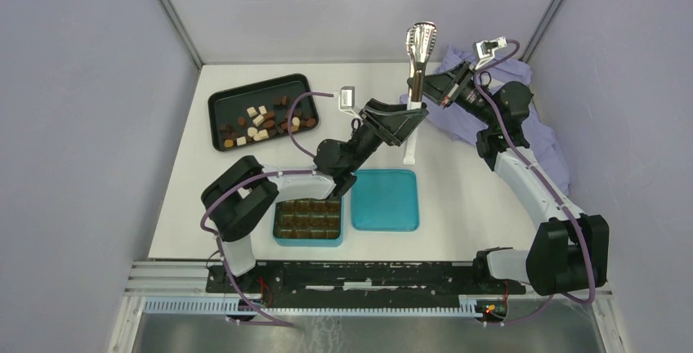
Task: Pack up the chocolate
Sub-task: Pick up the clamp at the center of the board.
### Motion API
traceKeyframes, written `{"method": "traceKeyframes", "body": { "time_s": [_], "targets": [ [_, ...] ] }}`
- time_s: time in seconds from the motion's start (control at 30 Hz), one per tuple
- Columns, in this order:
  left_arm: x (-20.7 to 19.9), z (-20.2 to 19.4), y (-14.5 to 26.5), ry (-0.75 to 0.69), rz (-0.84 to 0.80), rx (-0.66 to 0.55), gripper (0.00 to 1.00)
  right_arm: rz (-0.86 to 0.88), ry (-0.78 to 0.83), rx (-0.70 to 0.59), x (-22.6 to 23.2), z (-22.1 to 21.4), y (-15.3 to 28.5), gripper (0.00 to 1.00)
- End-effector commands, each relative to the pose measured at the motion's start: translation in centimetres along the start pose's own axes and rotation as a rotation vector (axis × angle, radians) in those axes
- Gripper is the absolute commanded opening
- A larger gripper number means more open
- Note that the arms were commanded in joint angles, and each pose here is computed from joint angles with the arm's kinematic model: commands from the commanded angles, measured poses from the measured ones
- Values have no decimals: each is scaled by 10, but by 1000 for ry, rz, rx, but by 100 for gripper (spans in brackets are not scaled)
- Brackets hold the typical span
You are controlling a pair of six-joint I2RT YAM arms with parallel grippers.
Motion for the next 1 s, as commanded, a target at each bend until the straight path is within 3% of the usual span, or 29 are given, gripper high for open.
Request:
{"method": "traceKeyframes", "body": {
  "time_s": [0.0,0.97],
  "targets": [
    [-34,40,-4,-27,-84,-147,85,87,78,-38,31,11,-1,0],
    [-35,25,-12,-63,-108,-126,82,21,31,-88,5,14,-2,0]
  ]
}}
Point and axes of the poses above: each gripper's point midway between its finger pads, its own y axis back along the fingers, its own x axis along the line the jaws close on, z = x × y, the point moved 2 cm from there along y, back along the fingers, and after that the axes turned 10 degrees about -y, right-handed, at the moved point
